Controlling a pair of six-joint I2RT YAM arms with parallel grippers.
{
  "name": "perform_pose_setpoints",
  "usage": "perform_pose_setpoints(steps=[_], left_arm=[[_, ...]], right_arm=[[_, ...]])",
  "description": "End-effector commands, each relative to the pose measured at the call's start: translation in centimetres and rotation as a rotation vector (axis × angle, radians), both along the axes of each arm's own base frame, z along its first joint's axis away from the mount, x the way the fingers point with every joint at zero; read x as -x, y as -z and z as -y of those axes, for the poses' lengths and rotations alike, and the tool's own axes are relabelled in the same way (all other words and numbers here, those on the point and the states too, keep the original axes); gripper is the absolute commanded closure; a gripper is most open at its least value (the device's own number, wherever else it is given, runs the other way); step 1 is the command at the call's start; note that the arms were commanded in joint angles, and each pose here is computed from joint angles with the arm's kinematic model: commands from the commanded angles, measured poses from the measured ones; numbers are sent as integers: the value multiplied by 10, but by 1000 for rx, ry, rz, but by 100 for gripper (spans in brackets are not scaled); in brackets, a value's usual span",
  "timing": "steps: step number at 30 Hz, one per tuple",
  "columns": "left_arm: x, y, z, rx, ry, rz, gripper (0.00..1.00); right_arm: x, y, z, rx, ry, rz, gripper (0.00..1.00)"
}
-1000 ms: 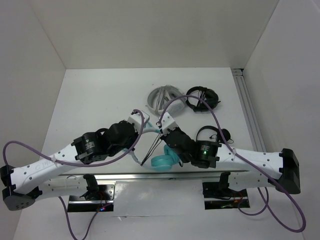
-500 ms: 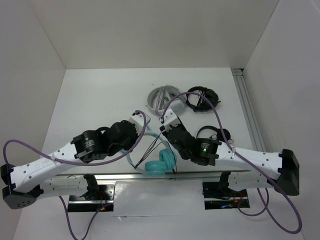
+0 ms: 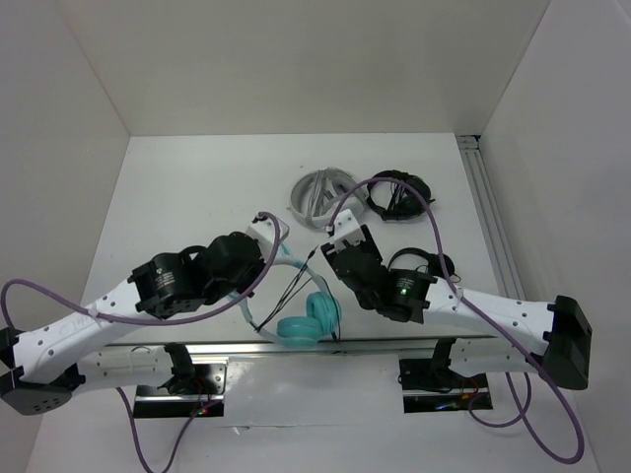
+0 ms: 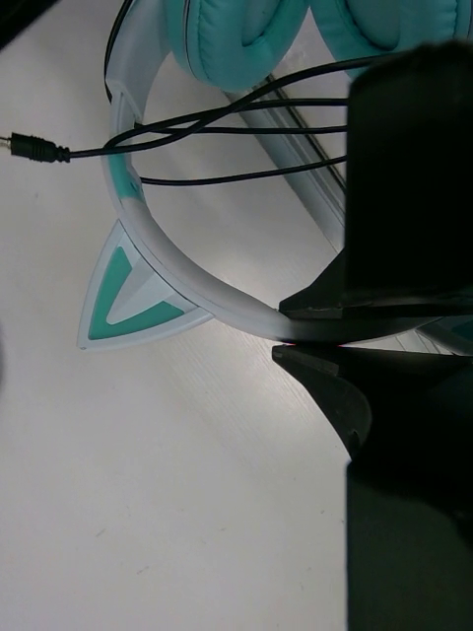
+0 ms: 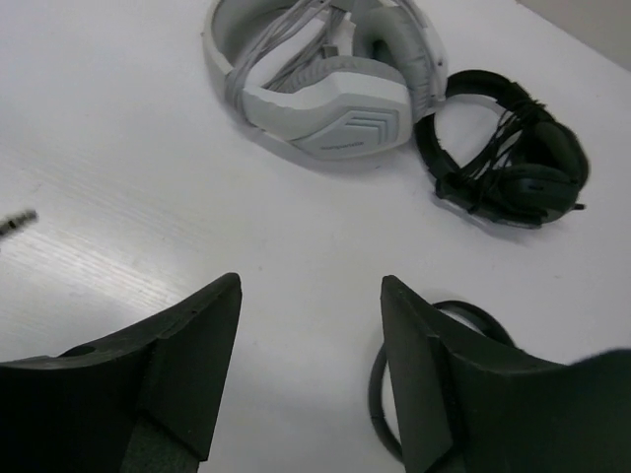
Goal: Wrap the headphones
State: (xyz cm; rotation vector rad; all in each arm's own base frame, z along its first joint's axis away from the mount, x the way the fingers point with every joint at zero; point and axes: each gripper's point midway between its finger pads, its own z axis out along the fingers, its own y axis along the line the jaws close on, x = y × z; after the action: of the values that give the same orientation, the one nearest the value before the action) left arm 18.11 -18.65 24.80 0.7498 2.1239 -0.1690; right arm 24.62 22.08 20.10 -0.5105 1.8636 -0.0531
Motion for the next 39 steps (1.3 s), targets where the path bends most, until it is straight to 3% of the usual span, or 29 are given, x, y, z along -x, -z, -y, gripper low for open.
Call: perform_pose_setpoints(steps=[1, 5, 6, 10, 15, 25, 28, 32, 39], left_arm=[[-25, -29, -12, 108, -134, 63, 100], [-63, -20, -30, 157, -258, 79, 100], [-78, -15, -46, 160, -315, 82, 100], [-119, -8, -60, 198, -369, 48, 100], [-172, 32, -77, 200, -477, -62, 100], [-264, 66, -164, 275, -661, -25, 100], [-284, 72, -176, 280, -670, 12, 100], [-311, 96, -196, 171, -725, 14, 100], [-345, 124, -194, 188, -680, 19, 100]], right_arm=[[-7, -15, 14, -73, 113, 35, 32], [-6, -39, 36, -132, 221, 45, 11], [-5, -47, 41, -150, 243, 55, 0], [5, -87, 44, -298, 208, 46, 0], [18, -105, 47, -378, 140, 37, 0], [32, -83, 43, -315, 69, -7, 0], [33, -78, 38, -296, 54, -11, 0], [36, -72, 25, -272, 19, -24, 0], [44, -67, 15, -263, -2, -36, 0]])
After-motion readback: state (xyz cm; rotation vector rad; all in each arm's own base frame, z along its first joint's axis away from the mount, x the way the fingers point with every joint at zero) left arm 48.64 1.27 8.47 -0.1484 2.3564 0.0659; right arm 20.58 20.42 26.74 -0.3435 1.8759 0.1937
